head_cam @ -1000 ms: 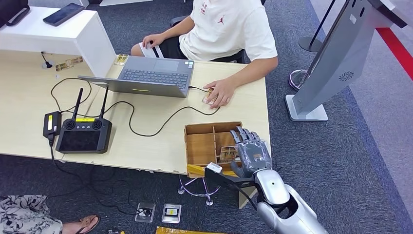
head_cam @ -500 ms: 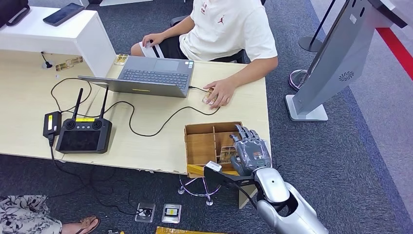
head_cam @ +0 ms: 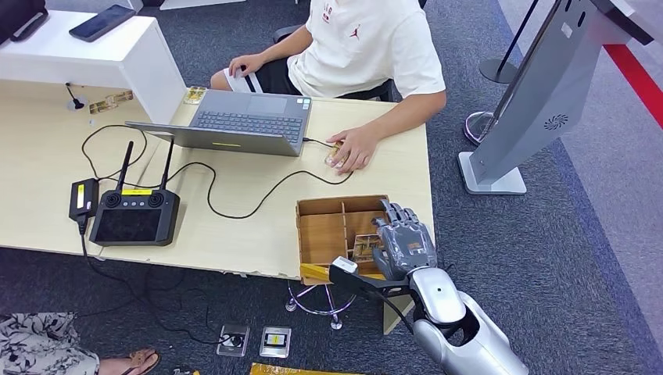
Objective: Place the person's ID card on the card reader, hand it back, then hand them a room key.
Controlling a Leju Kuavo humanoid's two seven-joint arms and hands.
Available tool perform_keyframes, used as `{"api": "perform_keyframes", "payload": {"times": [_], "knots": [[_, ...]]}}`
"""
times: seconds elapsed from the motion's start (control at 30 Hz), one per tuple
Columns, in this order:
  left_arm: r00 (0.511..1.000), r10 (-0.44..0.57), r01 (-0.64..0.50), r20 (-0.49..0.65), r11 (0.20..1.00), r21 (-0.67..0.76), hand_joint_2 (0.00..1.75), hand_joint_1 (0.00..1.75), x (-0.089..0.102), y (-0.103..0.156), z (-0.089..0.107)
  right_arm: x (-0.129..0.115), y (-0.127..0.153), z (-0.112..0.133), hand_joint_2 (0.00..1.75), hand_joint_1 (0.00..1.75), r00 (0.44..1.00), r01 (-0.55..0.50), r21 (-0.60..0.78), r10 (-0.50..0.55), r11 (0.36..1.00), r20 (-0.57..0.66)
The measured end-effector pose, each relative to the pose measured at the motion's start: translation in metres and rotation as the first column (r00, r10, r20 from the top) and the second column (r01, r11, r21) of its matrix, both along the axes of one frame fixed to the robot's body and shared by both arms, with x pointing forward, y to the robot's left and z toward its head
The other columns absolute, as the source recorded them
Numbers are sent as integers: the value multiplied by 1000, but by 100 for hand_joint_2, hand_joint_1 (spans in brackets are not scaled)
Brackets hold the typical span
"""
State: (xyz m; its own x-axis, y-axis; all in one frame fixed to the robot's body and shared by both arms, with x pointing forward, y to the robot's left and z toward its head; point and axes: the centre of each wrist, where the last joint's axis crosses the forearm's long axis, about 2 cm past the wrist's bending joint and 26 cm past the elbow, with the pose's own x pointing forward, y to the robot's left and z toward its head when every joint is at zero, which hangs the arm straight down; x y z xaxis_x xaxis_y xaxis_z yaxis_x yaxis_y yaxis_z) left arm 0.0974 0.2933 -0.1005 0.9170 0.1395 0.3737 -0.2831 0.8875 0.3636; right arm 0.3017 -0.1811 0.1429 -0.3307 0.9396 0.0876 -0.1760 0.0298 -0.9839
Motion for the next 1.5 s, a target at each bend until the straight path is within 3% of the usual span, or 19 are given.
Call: {"api": "perform_keyframes", "payload": {"times": [0.17,0.27,0.33,0.4,0.57,0.73,0.9,1.03,1.17,1.5], "knots": [[1000,-9,9,10,1000,5,175,0,1,0,0,0,-1,-1,175,75,1000,10,-4,-10,1000,-5],[1000,-10,10,13,1000,6,175,0,2,-1,1,-1,-2,-2,175,108,1000,13,-6,-13,1000,-8],[1000,-10,10,14,1000,6,175,0,3,-1,1,-1,-3,-2,175,119,1000,14,-7,-14,1000,-8],[1000,-10,10,14,1000,6,175,0,3,-1,1,-1,-4,-2,175,114,1000,15,-9,-15,1000,-9],[1000,-15,15,15,1000,8,175,0,3,-1,1,-1,-5,-3,175,83,1000,18,-13,-18,1000,-13],[1000,-21,20,16,1000,9,175,0,3,-1,1,0,-7,-3,175,76,1000,16,-19,-16,1000,-22],[1000,-23,23,16,1000,10,175,0,4,-1,1,0,-7,-3,175,42,1000,13,-20,-14,1000,-26],[999,-31,30,20,999,12,175,0,5,-1,1,0,-8,-3,175,32,999,6,-22,-7,1000,-33],[999,-35,35,25,999,14,175,0,7,-1,2,-1,-7,-1,175,7,999,0,-23,-1,1000,-38],[999,-26,26,25,1000,9,175,0,8,-1,2,-3,-2,13,175,5,998,-51,15,52,999,-38]]}}
